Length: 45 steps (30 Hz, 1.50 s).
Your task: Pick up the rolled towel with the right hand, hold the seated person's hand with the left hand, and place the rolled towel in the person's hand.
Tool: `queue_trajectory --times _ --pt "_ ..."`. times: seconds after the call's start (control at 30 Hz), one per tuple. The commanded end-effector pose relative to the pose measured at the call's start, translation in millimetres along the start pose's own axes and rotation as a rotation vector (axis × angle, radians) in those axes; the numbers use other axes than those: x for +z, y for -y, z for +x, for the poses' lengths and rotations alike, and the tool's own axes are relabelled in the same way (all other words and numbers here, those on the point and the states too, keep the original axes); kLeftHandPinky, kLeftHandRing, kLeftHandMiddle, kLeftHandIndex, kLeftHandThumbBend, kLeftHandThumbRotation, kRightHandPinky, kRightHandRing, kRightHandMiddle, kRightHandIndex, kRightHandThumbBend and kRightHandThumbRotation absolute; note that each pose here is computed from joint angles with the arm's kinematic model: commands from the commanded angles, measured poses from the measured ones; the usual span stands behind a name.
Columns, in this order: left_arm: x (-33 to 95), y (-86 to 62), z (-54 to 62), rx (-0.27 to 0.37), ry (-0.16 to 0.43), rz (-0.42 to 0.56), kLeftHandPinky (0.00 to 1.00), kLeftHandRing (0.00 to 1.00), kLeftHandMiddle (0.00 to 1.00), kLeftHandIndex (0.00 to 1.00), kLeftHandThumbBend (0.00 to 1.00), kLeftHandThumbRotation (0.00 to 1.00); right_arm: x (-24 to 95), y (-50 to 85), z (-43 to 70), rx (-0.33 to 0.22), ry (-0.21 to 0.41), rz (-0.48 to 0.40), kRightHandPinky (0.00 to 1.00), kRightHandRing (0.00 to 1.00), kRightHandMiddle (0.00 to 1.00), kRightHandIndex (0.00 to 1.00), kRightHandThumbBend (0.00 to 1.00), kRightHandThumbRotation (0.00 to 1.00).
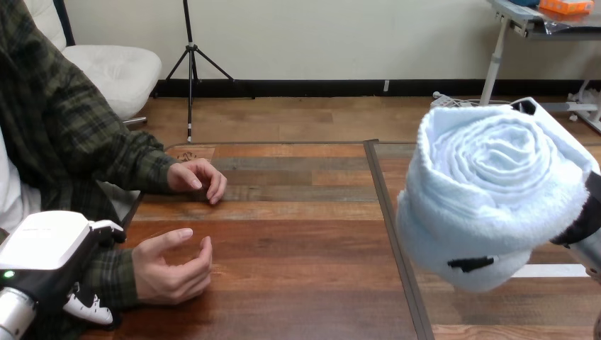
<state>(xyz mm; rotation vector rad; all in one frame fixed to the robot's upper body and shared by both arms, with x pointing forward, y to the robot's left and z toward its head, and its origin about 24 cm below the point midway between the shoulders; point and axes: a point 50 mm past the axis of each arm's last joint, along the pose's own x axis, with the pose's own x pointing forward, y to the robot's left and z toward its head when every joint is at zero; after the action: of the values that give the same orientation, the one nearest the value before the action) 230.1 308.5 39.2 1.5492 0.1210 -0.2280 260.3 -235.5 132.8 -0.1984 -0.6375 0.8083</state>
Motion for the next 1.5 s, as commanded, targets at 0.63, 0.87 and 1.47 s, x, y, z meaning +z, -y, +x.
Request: queue_trajectory --times 0.63,0.87,1.47 --pt "-2.5 -10.8 16.5 0.032 0.016 0.032 0.57 0.62 0.67 0.69 1.00 0.13 24.1 6.4 7.9 0.034 0.142 0.044 0.22 0.30 0.37 0.37 0.79 0.11" --pt "-2.8 -6.1 16.8 0.021 0.016 0.026 0.53 0.58 0.63 0.66 1.00 0.12 26.2 7.2 7.7 0.039 0.148 0.087 0.22 0.30 0.37 0.37 0.79 0.07" --pt "-1.9 4.4 17.8 0.000 0.008 -0.047 0.41 0.45 0.50 0.54 0.93 0.01 31.6 9.4 7.8 0.016 0.155 0.097 0.20 0.29 0.33 0.35 0.79 0.08"
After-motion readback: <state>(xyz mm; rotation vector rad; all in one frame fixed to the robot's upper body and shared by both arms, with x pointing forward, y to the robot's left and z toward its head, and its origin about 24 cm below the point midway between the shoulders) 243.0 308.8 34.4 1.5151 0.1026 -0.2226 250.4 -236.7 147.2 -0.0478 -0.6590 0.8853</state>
